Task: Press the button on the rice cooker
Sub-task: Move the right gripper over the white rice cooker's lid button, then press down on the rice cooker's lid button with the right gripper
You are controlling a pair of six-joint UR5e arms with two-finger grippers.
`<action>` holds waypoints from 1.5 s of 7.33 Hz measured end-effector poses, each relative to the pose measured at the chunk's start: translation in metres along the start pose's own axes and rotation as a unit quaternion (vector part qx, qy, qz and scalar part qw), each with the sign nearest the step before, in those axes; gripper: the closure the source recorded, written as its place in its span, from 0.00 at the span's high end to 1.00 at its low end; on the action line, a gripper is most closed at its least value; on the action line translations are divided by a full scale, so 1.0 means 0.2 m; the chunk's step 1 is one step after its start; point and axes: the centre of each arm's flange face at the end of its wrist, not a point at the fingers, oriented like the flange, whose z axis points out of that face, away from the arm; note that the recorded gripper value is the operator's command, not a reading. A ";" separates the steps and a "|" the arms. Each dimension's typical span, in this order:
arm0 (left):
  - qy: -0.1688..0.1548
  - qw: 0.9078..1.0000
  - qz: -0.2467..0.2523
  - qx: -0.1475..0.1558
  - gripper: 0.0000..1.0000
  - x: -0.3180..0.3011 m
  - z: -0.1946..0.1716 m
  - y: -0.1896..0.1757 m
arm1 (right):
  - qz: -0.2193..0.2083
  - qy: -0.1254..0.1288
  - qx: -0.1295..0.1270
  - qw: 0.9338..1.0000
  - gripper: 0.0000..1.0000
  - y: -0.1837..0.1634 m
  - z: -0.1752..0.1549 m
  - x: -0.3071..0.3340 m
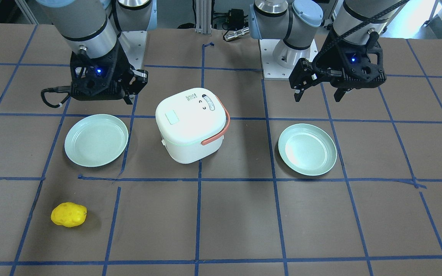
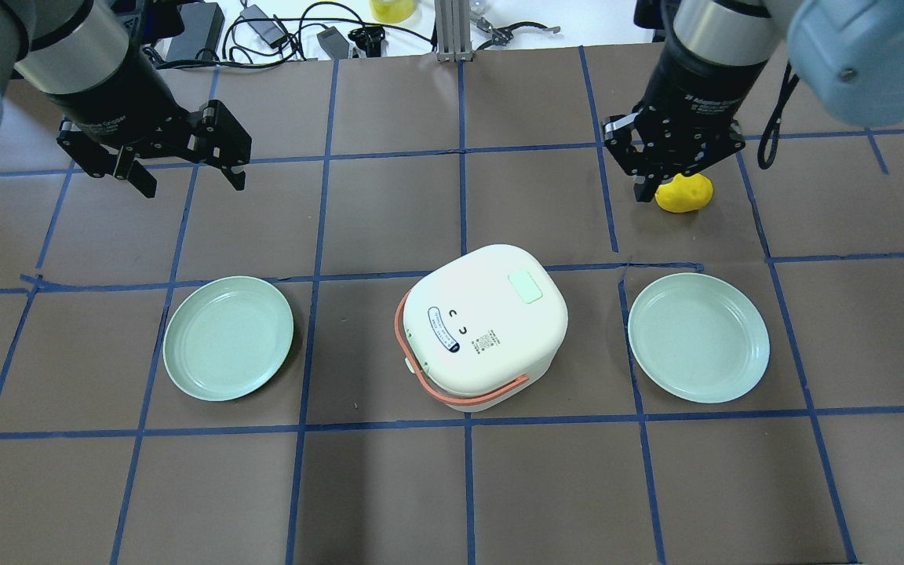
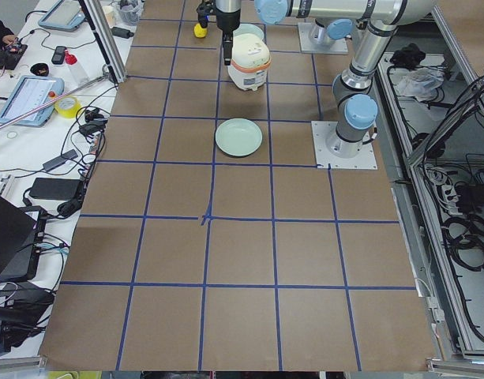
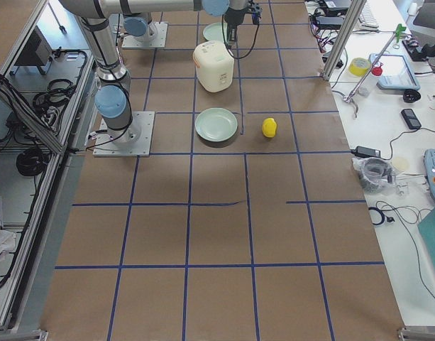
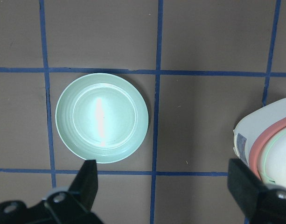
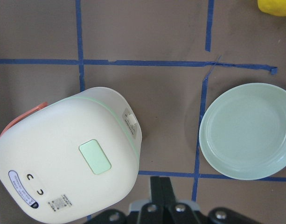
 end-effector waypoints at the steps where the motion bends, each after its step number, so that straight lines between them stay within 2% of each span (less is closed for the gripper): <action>1: 0.000 1.000 0.000 0.000 1.00 0.00 0.00 0.00 | -0.015 0.000 -0.009 1.000 0.00 0.00 0.07 -0.08; 5: 0.000 1.000 0.000 0.000 1.00 0.00 0.00 0.00 | -0.037 -0.011 -0.008 0.999 0.00 0.00 0.38 -0.23; 11: 0.000 1.000 0.000 0.000 1.00 0.00 0.00 0.00 | -0.052 -0.019 -0.025 0.998 0.00 0.03 0.49 -0.32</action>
